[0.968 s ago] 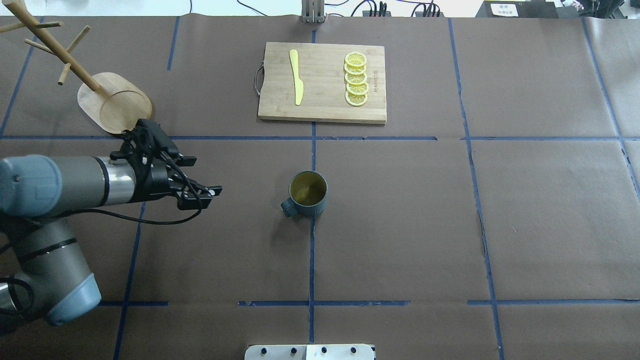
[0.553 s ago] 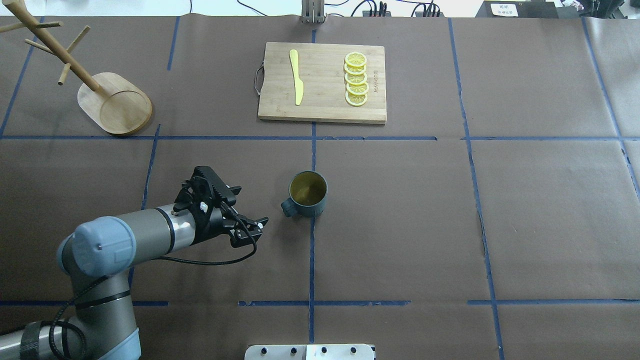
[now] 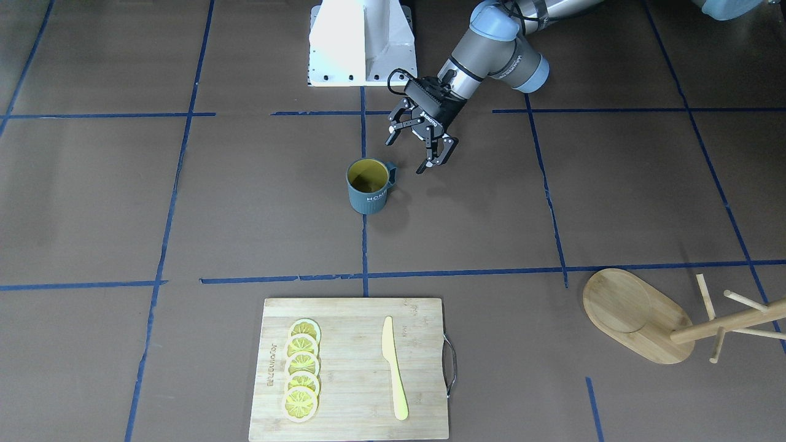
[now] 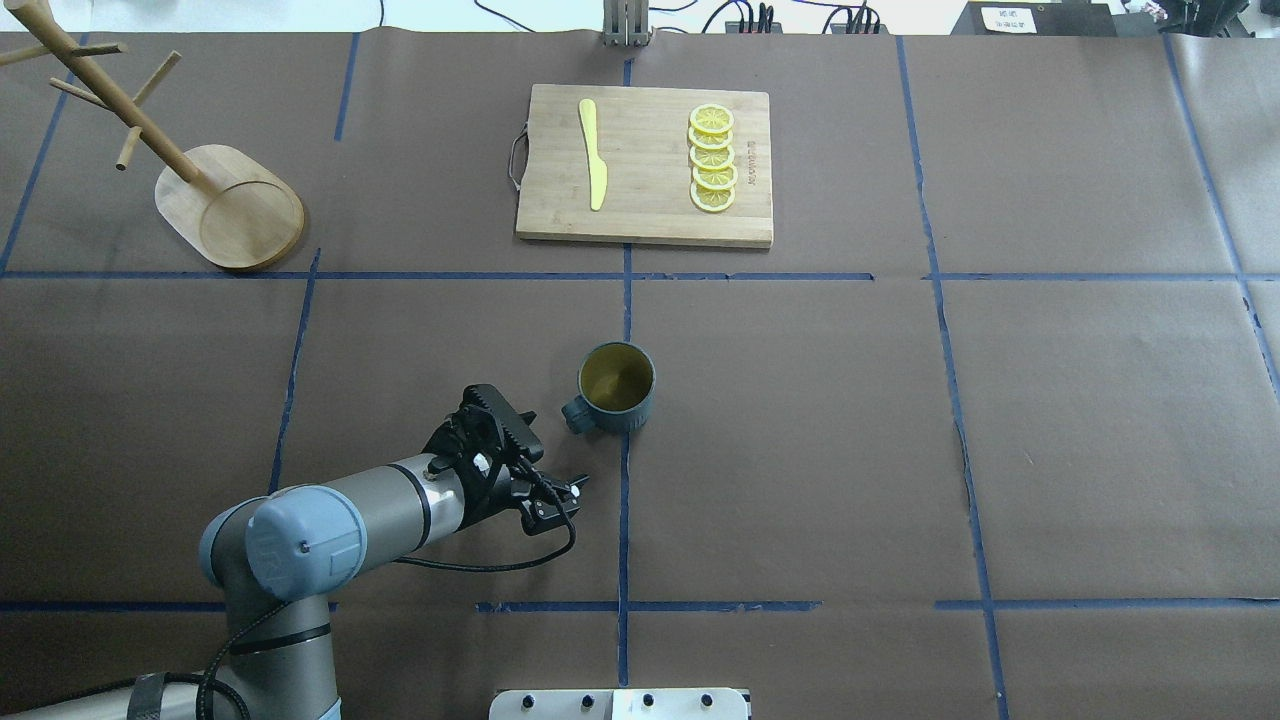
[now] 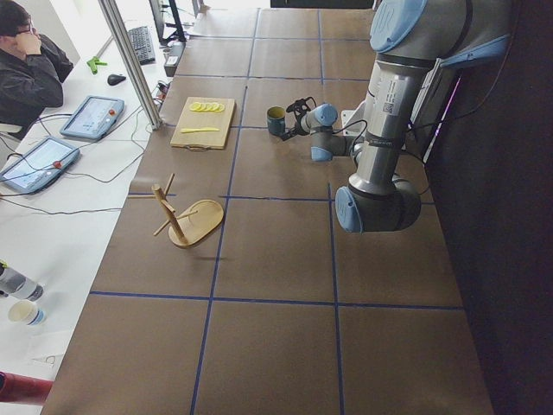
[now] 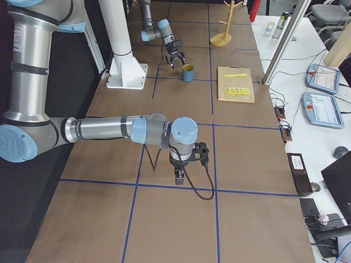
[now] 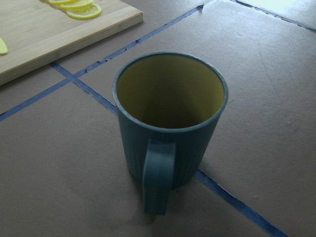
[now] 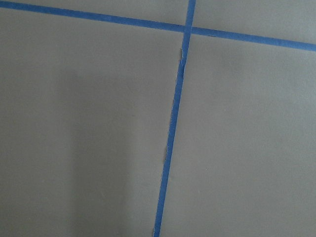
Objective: Hang cup on storage rack
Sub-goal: 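Grasp the teal mug's rim with the left gripper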
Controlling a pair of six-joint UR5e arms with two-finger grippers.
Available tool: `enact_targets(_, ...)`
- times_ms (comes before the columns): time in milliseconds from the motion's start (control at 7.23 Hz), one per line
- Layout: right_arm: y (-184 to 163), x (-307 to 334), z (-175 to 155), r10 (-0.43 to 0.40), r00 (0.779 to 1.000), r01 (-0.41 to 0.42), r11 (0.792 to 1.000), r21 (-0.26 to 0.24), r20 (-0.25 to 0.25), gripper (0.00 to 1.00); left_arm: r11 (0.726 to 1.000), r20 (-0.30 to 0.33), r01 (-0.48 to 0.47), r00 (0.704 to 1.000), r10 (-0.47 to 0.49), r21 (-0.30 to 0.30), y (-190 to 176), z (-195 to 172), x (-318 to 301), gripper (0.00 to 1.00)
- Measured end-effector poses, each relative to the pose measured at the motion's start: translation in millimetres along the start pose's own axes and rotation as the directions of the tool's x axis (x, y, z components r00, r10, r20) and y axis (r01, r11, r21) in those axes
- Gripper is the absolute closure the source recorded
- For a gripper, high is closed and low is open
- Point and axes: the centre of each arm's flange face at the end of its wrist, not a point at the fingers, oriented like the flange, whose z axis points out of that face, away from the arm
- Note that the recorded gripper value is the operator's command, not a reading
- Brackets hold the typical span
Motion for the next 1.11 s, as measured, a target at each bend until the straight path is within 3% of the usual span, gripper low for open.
enact_targets(277, -0.5, -0.4, -0.5, -0.001, 1.000, 0.001, 1.000, 0.001, 0.000, 0.00, 1.000, 0.016, 0.000, 1.000, 0.000, 0.020, -12.5, 15.6, 9.1, 0.02)
enact_targets(691, -0.3, -0.3, -0.4, -0.001, 1.000, 0.001, 1.000, 0.001, 0.000, 0.00, 1.000, 0.026, -0.001, 1.000, 0.001, 0.025, -18.9, 25.2, 10.0, 0.17)
enact_targets(1106, -0.1, -0.2, -0.2, -0.001, 1.000, 0.001, 1.000, 0.000, 0.000, 0.00, 0.999, 0.051, -0.001, 0.999, -0.001, 0.037, -22.8, 26.5, 3.5, 0.21)
